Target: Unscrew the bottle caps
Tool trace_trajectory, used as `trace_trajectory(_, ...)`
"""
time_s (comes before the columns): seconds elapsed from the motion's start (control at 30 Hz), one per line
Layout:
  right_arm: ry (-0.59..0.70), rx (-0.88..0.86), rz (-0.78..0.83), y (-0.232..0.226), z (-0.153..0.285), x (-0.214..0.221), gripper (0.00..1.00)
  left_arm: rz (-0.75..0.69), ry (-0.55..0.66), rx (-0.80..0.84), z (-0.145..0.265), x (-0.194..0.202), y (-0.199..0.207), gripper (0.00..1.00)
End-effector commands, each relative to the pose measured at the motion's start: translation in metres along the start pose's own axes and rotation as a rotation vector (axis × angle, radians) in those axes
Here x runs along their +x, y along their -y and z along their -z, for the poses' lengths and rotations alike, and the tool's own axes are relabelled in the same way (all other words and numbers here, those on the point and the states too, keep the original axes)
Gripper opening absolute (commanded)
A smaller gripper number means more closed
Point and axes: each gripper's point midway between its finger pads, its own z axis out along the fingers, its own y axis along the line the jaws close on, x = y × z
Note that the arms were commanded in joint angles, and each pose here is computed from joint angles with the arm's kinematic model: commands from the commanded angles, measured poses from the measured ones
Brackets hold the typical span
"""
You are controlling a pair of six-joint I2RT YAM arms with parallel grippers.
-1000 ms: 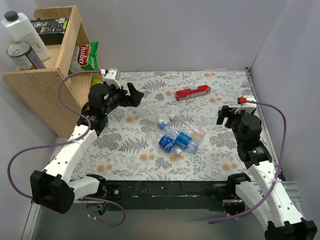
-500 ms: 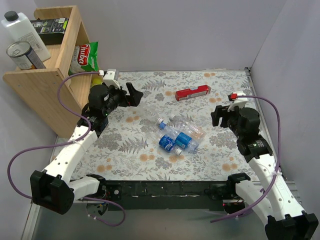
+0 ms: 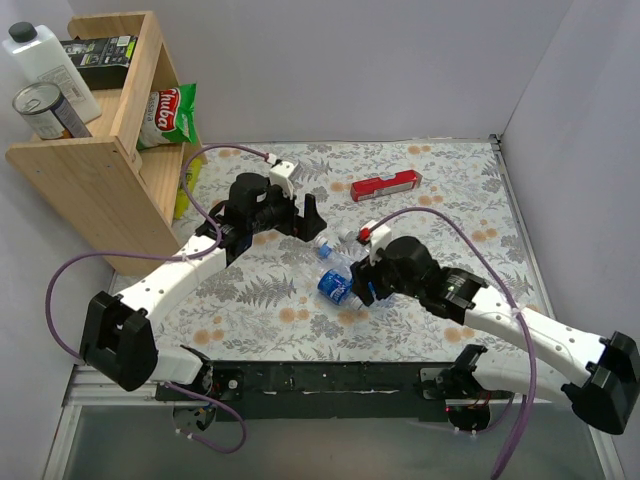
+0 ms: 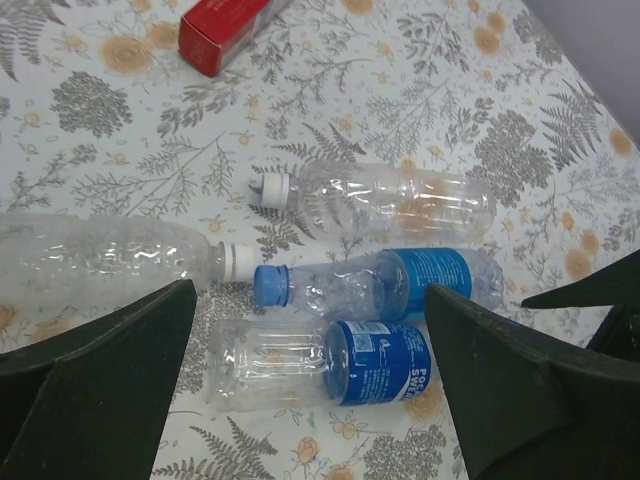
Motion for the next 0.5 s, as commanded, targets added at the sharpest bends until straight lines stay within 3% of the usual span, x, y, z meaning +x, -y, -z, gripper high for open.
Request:
trace_trajectory(0.0, -0.098, -0.025, -0.008, -0.027, -0.011, 0.027, 0.71, -0.011, -0.013, 0.141, 0.005, 0.001, 0.024, 0.98)
trace_trajectory(0.17, -0.132, -0.038, 0.016, -0.027, -0.025, 0.046, 0.64, -0.026, -0.014, 0.169, 0.009, 0.001, 0.029, 0.98)
trace_trajectory(0.47, -0.263, -0.013, 0.059, -0.022, -0.046, 0.075, 0.61, -0.076, -0.017, 0.205, 0.017, 0.002, 0.035, 0.98)
